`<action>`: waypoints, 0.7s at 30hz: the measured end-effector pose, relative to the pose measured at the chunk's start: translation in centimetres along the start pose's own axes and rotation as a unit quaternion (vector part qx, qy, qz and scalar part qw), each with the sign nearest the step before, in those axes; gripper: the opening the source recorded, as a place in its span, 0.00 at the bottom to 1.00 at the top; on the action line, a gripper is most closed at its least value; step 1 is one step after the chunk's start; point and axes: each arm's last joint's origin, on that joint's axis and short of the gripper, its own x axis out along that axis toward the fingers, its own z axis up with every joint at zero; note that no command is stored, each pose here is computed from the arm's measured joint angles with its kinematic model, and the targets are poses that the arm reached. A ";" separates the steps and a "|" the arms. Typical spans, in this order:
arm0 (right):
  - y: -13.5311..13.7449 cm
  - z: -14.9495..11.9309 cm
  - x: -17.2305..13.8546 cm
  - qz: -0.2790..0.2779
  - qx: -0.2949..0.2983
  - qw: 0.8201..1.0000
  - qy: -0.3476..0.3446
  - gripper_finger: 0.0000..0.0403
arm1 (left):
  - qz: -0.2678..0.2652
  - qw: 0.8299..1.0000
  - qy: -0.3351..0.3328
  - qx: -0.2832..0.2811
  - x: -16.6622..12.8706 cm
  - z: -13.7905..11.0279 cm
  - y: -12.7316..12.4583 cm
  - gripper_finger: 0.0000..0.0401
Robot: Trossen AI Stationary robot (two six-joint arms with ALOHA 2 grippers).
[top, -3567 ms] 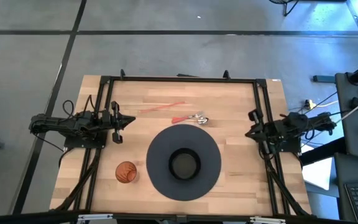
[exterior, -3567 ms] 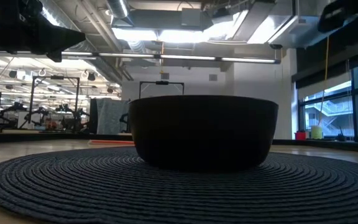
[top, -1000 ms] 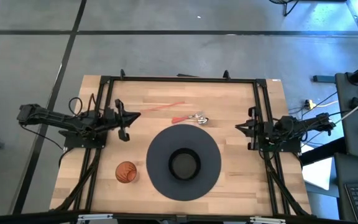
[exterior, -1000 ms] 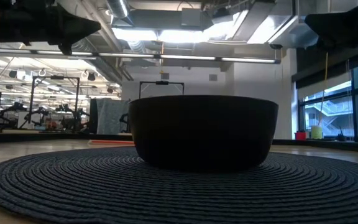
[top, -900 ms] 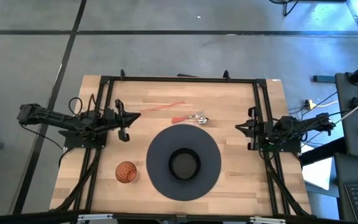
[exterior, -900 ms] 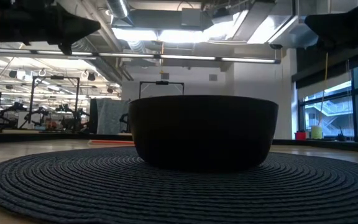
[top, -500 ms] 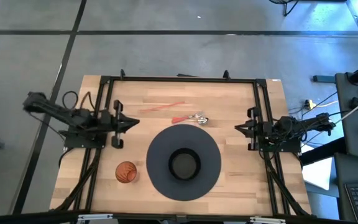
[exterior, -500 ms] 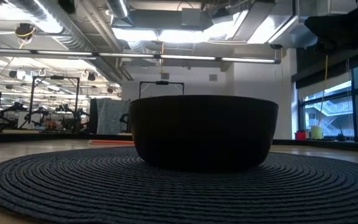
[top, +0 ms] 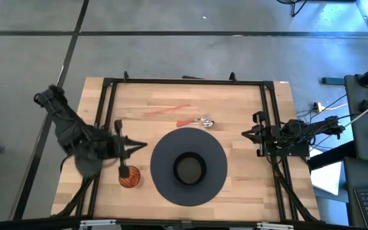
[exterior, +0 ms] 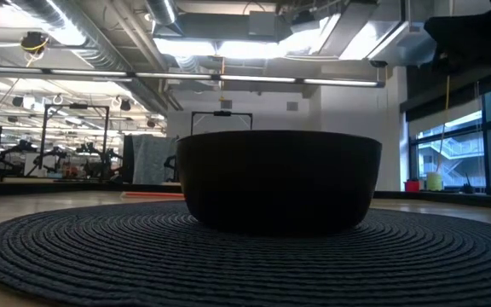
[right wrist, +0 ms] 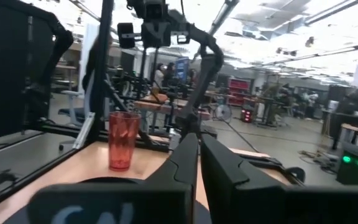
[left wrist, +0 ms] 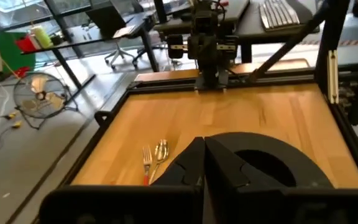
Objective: Pick & Place Utensil
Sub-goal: Put the red cup on the blue mat to the top right of the black bowl
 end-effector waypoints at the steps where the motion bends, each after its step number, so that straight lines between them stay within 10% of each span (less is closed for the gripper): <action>1: 0.0 0.0 0.0 0.000 0.000 1.000 0.000 0.05 | 0.007 1.000 0.002 0.000 -0.4 0.6 -0.4 0.01; 11: 0.0 0.0 0.0 0.000 0.000 1.000 0.000 0.05 | 0.061 0.995 0.063 -0.042 -3.5 3.5 -0.1 0.01; 16: 0.0 -0.1 0.0 0.001 -0.001 1.000 0.004 0.05 | -0.057 0.979 0.195 -0.006 -2.8 2.7 -1.9 0.01; 21: 0.0 -0.1 0.0 0.000 -0.003 1.000 0.007 0.05 | -0.047 0.960 0.273 0.043 -1.5 0.5 -5.4 0.01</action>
